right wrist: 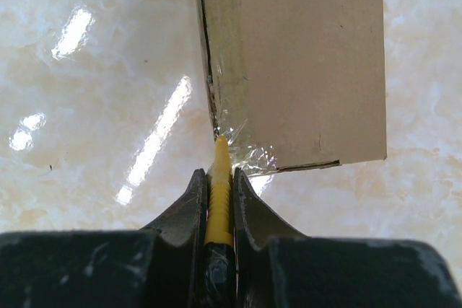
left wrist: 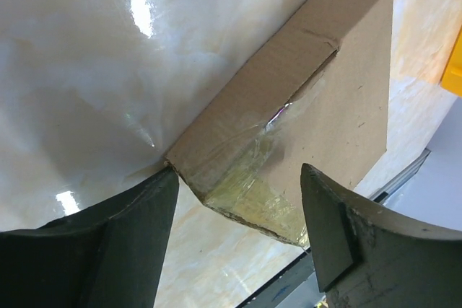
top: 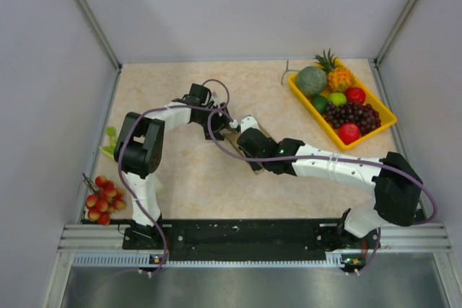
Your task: Unpack the express box
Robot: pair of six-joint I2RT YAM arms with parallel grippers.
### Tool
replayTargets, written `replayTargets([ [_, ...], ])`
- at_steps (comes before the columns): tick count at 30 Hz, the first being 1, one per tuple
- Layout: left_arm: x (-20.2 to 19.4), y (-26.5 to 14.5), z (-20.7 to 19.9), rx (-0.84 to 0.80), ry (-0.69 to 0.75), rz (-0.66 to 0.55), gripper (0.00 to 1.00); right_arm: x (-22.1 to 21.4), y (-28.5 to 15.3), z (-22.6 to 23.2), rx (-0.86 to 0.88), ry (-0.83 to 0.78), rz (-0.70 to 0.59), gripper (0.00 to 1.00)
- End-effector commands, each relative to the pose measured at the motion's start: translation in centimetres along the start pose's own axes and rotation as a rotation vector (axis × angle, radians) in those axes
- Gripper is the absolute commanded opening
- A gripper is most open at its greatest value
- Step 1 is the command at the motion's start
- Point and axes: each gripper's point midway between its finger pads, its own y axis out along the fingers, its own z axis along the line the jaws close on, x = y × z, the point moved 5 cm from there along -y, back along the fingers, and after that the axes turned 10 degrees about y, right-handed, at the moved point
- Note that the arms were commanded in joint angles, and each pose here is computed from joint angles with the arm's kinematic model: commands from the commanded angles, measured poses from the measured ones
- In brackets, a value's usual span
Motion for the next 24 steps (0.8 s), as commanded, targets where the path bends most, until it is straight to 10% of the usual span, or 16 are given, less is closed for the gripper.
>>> replayTargets([
  [1,-1.1,0.7,4.6,0.196,0.037,0.008,0.76,0.5,-1.0,0.6,0.020,0.012,-0.004,0.00],
  [24,-4.1,-1.2,1.7,0.083,-0.002,0.020,0.77,2.0,0.6,1.7,0.009,-0.024,-0.026,0.00],
])
